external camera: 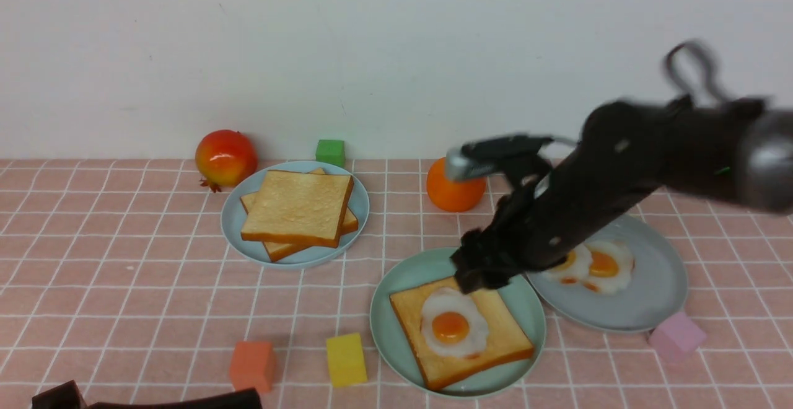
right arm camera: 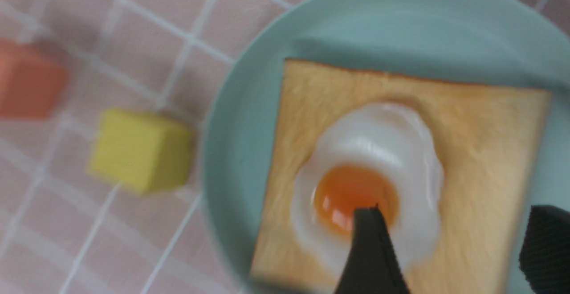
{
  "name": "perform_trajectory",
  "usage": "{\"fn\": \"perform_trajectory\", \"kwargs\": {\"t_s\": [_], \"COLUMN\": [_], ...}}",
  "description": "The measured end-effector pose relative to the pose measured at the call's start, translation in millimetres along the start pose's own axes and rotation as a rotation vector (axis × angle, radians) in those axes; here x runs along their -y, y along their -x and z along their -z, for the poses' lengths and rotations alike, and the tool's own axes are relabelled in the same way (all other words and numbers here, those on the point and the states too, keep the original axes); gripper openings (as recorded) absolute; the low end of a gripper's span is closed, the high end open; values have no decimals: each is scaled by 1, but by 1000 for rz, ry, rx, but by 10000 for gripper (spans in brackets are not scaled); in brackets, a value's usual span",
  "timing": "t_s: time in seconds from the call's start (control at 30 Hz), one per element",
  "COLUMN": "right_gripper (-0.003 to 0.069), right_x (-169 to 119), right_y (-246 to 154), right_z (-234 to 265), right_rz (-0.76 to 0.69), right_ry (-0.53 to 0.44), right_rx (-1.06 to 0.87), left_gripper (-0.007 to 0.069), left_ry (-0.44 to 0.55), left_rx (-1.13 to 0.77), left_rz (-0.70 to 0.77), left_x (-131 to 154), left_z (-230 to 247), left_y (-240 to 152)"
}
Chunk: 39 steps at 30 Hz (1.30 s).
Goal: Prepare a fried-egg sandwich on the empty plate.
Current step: Use the left arm to grab a slice of bread
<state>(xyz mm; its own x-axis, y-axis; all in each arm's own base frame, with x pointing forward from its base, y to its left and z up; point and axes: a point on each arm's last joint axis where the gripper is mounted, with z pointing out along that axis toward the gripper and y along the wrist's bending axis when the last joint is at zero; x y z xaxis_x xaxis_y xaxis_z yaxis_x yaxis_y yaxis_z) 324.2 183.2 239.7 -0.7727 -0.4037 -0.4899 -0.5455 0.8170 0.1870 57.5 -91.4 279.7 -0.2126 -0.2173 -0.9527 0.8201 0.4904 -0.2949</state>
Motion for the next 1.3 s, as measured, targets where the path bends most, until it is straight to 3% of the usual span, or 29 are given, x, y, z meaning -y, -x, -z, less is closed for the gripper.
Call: {"fn": "perform_trajectory", "kwargs": {"t_s": [0.1,0.2,0.23,0.27,0.4,0.6,0.97,1.3], "right_gripper": [379,227,218,133,-3,-4,1,6], "right_x": [-14,-26,-26,-30,-38,-41,-44,-45], "right_y": [-8,-30,-33,-46,-78,-114,-133,-137], "right_z": [58,114,114,135,164,184,201,209], "right_rz": [25,49,48,48,19,2,-4,-73], "right_ry": [2,-14,-15,-17,-22,-43,-54,-64], "right_rx": [-13,-11,-20,-4,36,81,159,191], "left_gripper": [237,237,237,237,237,237,237,237], "left_ry": [0,0,0,0,0,0,0,16], "left_rx": [0,0,0,0,0,0,1,-26], "left_rz": [0,0,0,0,0,0,1,169], "left_x": [0,0,0,0,0,0,0,-1], "left_z": [0,0,0,0,0,0,0,-1], "left_y": [0,0,0,0,0,0,0,0]}}
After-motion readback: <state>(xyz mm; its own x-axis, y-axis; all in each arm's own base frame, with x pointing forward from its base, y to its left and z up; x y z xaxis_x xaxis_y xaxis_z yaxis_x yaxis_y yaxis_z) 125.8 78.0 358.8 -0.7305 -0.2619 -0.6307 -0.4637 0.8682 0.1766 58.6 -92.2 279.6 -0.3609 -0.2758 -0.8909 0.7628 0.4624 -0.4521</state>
